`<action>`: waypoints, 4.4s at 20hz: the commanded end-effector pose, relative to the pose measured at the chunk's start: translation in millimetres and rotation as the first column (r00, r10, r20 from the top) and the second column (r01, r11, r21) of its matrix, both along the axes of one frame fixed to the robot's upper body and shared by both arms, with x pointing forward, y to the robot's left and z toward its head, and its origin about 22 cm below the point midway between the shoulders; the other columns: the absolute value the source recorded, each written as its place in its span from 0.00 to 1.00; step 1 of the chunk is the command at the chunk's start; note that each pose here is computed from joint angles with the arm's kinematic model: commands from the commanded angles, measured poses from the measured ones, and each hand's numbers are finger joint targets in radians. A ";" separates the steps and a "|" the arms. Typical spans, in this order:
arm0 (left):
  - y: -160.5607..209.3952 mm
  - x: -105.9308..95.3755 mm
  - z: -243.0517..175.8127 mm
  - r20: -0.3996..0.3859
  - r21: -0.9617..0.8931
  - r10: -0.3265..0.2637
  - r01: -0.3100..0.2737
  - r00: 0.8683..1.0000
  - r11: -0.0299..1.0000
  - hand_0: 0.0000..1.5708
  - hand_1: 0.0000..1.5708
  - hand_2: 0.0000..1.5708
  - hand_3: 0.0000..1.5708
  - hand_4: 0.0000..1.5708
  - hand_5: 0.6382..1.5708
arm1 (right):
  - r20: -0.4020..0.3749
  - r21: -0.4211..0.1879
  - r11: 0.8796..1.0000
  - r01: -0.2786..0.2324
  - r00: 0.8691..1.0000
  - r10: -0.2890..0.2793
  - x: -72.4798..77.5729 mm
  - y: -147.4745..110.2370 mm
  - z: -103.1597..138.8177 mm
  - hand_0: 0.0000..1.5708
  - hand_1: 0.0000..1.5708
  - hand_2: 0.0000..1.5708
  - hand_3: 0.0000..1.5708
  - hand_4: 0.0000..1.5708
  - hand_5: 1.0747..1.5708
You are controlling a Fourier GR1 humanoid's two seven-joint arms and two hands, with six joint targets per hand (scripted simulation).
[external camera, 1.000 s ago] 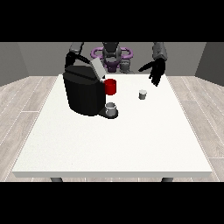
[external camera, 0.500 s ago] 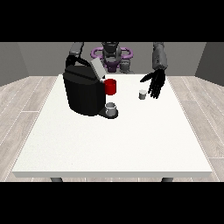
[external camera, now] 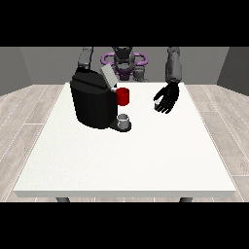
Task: Insert the coffee pod into the coffee machine and close the lid
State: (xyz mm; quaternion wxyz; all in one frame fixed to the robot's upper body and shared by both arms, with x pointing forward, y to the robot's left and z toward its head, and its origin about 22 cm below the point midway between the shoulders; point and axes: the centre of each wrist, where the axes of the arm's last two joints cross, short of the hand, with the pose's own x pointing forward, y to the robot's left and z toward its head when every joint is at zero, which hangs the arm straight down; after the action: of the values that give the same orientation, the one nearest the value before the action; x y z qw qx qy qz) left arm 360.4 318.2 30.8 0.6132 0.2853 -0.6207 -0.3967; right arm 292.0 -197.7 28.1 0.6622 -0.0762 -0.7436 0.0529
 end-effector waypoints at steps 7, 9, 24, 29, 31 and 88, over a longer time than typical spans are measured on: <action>-12.2 16.0 1.1 -0.079 0.254 -0.076 0.094 0.994 0.963 0.53 0.53 0.64 0.55 0.22 1.00 | -0.055 -0.017 1.000 0.004 0.998 -0.005 13.9 18.5 -8.3 0.00 0.00 0.00 0.00 0.00 1.00; -13.3 13.2 -8.5 -0.067 0.304 -0.072 0.089 0.995 0.949 0.58 0.58 0.66 0.57 0.21 1.00 | -0.022 -0.022 1.000 -0.020 1.000 0.019 23.0 1.2 2.0 0.00 0.00 0.00 0.00 0.00 1.00; -34.4 29.3 -6.2 -0.112 0.193 -0.167 0.187 0.979 0.963 0.87 0.87 0.87 0.83 0.31 1.00 | -0.159 -0.058 0.996 0.069 0.984 -0.078 9.3 -15.1 -45.9 0.00 0.00 0.00 0.00 0.00 1.00; -51.5 36.5 2.7 -0.162 0.108 -0.211 0.229 0.964 0.967 0.92 0.92 0.91 0.86 0.34 1.00 | -0.222 -0.088 0.993 0.073 0.971 -0.091 -9.5 -21.3 -77.0 0.00 0.00 0.00 0.00 0.00 1.00; -42.7 45.1 15.8 -0.161 0.113 -0.168 0.187 0.973 0.976 0.90 0.90 0.89 0.84 0.33 1.00 | -0.232 -0.092 0.995 0.042 0.971 -0.062 -8.6 5.4 -66.3 0.00 0.00 0.00 0.00 0.00 1.00; -93.5 102.7 234.3 0.081 0.092 -0.202 0.194 0.976 0.977 0.74 0.74 0.79 0.76 0.27 1.00 | 0.050 -0.018 0.998 0.053 0.997 -0.052 57.3 -8.8 23.1 0.00 0.00 0.00 0.00 0.02 1.00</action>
State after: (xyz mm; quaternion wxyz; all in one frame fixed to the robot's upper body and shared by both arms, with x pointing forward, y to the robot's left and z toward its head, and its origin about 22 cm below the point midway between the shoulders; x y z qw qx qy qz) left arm 462.1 230.3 268.5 0.5315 0.2580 -0.6535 -0.4731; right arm 347.1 -209.7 50.2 0.6475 -0.1101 -0.7526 0.0477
